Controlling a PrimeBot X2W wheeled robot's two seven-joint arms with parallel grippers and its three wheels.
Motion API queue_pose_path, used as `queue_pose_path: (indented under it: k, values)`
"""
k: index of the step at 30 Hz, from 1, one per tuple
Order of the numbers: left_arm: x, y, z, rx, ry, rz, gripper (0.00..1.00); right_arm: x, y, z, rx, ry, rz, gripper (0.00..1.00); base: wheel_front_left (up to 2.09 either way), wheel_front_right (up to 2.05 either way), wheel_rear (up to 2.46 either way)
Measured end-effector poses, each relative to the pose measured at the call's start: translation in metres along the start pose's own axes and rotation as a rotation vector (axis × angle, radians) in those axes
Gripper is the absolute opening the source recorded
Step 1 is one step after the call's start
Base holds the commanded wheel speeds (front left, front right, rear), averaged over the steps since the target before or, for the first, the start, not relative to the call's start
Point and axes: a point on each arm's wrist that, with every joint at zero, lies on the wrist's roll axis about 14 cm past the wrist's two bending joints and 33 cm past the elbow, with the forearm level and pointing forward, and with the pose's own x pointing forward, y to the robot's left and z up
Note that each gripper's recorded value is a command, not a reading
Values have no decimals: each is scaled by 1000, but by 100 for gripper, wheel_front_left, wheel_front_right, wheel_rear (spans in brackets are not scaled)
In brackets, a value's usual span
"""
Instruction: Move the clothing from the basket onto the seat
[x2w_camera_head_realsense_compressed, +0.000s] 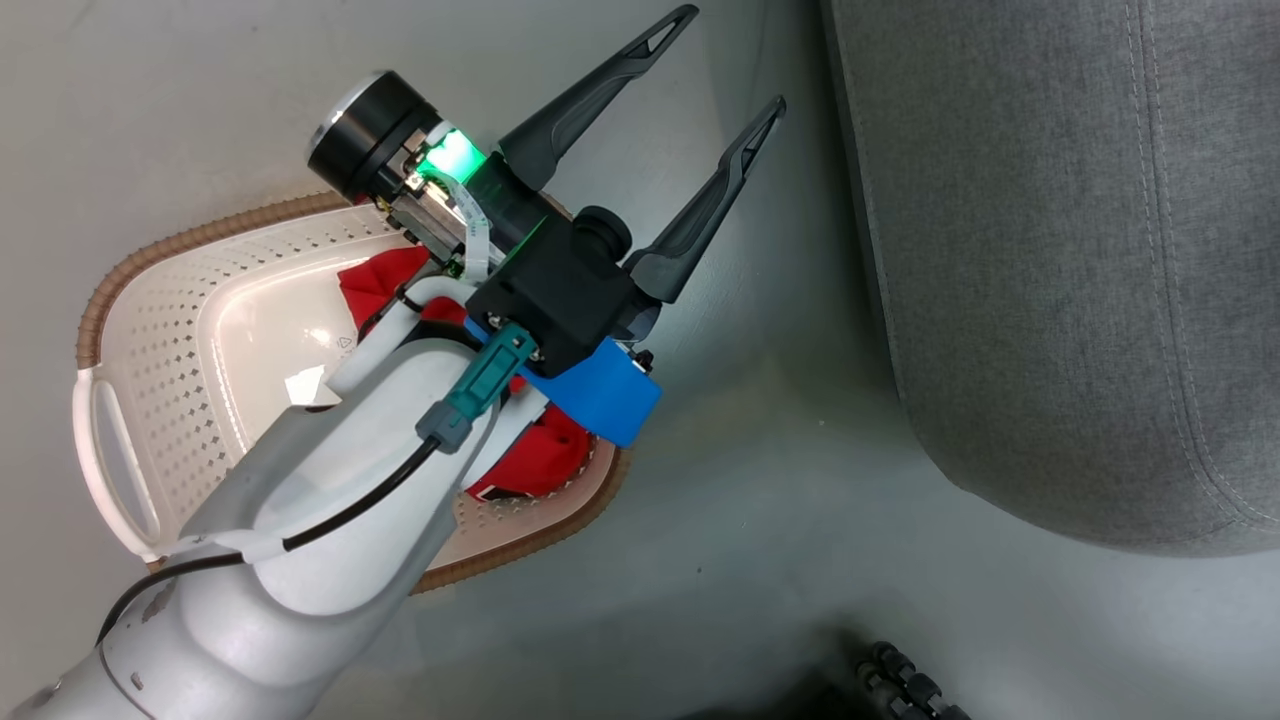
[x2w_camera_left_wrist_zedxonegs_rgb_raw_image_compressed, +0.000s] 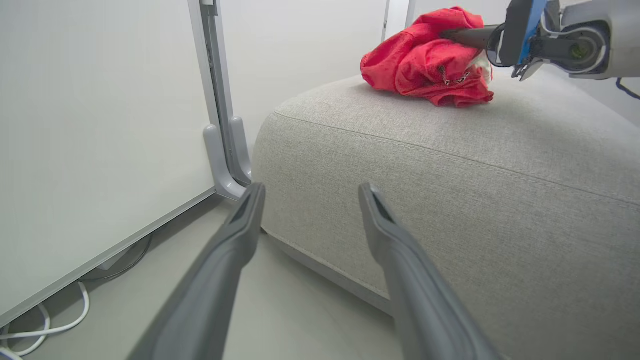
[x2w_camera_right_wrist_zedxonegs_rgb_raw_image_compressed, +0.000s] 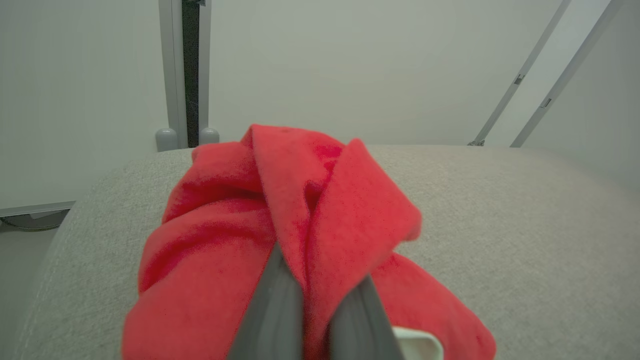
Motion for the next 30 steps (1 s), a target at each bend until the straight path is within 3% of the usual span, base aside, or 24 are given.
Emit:
queue_pose_path:
  k: [3, 4, 5, 14, 18, 23, 30]
  values:
    - [-1, 2, 4, 9, -6, 9, 100, -6, -1, -14, 28, 47, -10, 0, 0, 0, 0]
    - [-1, 2, 6, 9, -10, 10, 100, -9, -3, -18, 40, 59, -15, 11, 0, 0, 0]
    - [-1, 2, 8, 11, -12, 12, 100, -13, -4, -21, 55, 71, -22, 100, 0, 0, 0]
    - [-8, -10, 40, 2, -57, 46, 100, -68, -27, -22, 52, 100, -41, 100, 0, 0, 0]
    - [-18, -11, 57, -3, -67, 93, 100, -91, -28, 2, 54, 39, -23, 100, 0, 0, 0]
    - [-38, -10, 77, -8, -70, 177, 100, -119, -13, 41, 85, -63, 34, 100, 0, 0, 0]
    - [-78, 3, 121, 15, -131, 330, 100, -154, 37, 101, 157, -222, 190, 100, 0, 0, 0]
